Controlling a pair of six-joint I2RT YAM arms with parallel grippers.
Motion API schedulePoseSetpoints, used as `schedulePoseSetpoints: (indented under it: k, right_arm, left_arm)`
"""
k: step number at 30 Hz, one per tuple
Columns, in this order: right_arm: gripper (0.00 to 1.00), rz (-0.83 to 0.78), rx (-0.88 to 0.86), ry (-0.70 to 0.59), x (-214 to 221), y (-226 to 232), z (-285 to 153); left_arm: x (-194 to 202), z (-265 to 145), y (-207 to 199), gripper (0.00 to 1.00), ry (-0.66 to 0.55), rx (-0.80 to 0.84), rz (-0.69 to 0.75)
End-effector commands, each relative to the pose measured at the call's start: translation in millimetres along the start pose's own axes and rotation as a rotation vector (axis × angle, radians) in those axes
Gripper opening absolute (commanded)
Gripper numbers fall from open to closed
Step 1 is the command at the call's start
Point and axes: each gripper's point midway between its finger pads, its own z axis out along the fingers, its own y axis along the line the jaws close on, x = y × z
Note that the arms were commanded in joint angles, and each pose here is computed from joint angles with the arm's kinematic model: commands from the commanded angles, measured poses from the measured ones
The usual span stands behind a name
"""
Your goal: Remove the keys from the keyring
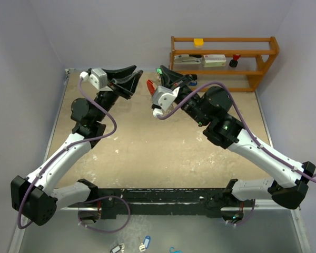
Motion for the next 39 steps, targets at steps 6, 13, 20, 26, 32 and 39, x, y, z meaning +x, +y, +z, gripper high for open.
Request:
schedulePoseSetpoints:
  k: [6, 13, 20, 26, 32, 39]
  right_arm:
    - [0.00, 0.007, 0.099, -0.026, -10, -27, 5]
    - [0.00, 0.006, 0.089, -0.007, -5, -19, 14]
    - [0.00, 0.007, 0.087, 0.045, 3, -14, 22]
    - [0.00, -0.015, 0.081, 0.102, 8, -13, 25]
    - [0.00, -0.028, 0.083, 0.117, 8, -12, 24]
    - [0.00, -0.040, 0.080, 0.126, 12, -8, 25]
  left_arm:
    - [-47, -3, -15, 0.34, -0.027, 0.027, 0.008]
    - [-57, -17, -47, 0.35, 0.003, 0.160, -0.048]
    - [-35, -19, -48, 0.36, 0.049, 0.168, -0.123]
    - [-8, -19, -37, 0.36, 0.119, 0.115, -0.149]
    - [7, -17, -29, 0.36, 0.141, 0.079, -0.164]
    - [-4, -15, -32, 0.38, 0.079, 0.096, -0.180]
